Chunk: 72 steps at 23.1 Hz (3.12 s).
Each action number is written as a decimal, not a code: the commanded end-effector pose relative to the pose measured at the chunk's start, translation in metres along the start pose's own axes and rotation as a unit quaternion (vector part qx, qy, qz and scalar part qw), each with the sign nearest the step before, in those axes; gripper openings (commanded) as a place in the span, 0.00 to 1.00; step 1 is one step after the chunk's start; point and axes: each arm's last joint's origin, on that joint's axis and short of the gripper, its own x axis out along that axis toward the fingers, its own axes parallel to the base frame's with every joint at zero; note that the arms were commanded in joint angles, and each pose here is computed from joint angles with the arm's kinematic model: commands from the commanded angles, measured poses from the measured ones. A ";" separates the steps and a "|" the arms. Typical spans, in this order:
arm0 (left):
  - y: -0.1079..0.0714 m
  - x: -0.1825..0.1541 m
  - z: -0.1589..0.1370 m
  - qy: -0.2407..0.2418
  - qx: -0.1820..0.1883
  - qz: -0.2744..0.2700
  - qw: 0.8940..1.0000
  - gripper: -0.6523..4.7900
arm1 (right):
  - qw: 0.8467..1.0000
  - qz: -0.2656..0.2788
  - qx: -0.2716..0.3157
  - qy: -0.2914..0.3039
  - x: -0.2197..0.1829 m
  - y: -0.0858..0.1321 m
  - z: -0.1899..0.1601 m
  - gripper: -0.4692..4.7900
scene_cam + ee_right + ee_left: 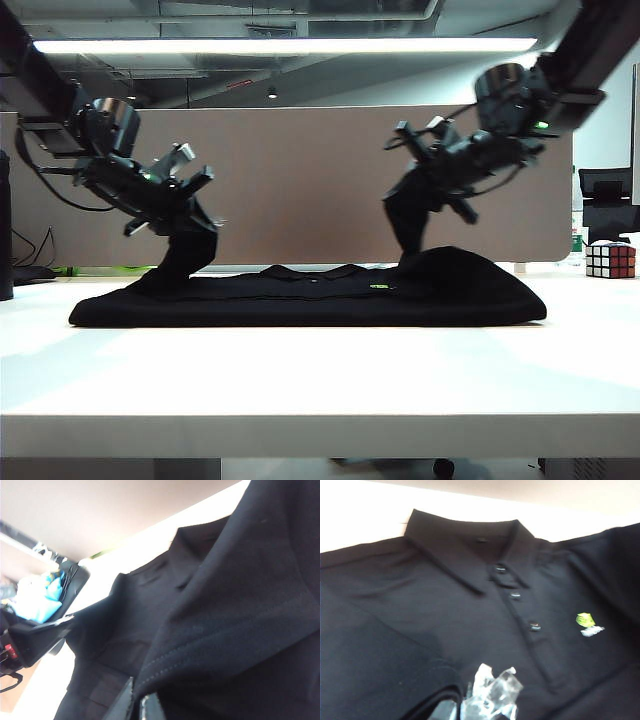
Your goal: Fold the bottom side of the T-shirt horizontally towards the center, about one-third of the way, then fold the sleeve back towards the center, creating a straight line along the edge of the T-shirt, and finally fold the bottom of the T-shirt up towards the top, creating a neat rectangle.
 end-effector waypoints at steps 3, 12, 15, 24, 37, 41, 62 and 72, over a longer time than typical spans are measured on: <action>-0.016 0.025 -0.015 0.011 0.009 -0.015 1.000 0.11 | 0.999 -0.022 -0.019 0.016 0.023 0.018 -0.025 0.07; -0.035 0.065 -0.055 0.065 0.001 -0.049 0.997 0.11 | 0.996 -0.056 0.010 0.072 0.041 -0.006 -0.057 0.07; -0.045 0.073 -0.062 0.072 0.019 -0.054 0.996 0.11 | 0.996 -0.057 0.007 0.074 0.041 -0.006 -0.058 0.07; -0.050 0.062 -0.057 0.104 0.108 -0.040 0.988 0.88 | 0.996 -0.040 -0.028 0.080 0.040 -0.005 -0.057 0.87; -0.021 -0.075 -0.013 0.254 -0.004 -0.015 0.967 0.84 | 0.981 -0.049 -0.075 0.172 -0.055 0.022 0.001 0.87; -0.017 -0.090 -0.018 0.272 -0.023 -0.022 0.962 0.74 | 0.974 -0.075 -0.079 0.197 -0.085 0.020 0.011 0.87; -0.025 -0.185 -0.132 0.180 -0.136 0.005 0.974 0.56 | 0.984 -0.061 0.027 0.165 -0.178 -0.013 -0.074 0.73; -0.021 -0.180 -0.153 0.130 -0.178 0.012 0.975 0.56 | 0.984 -0.069 0.111 0.122 -0.194 -0.031 -0.113 0.81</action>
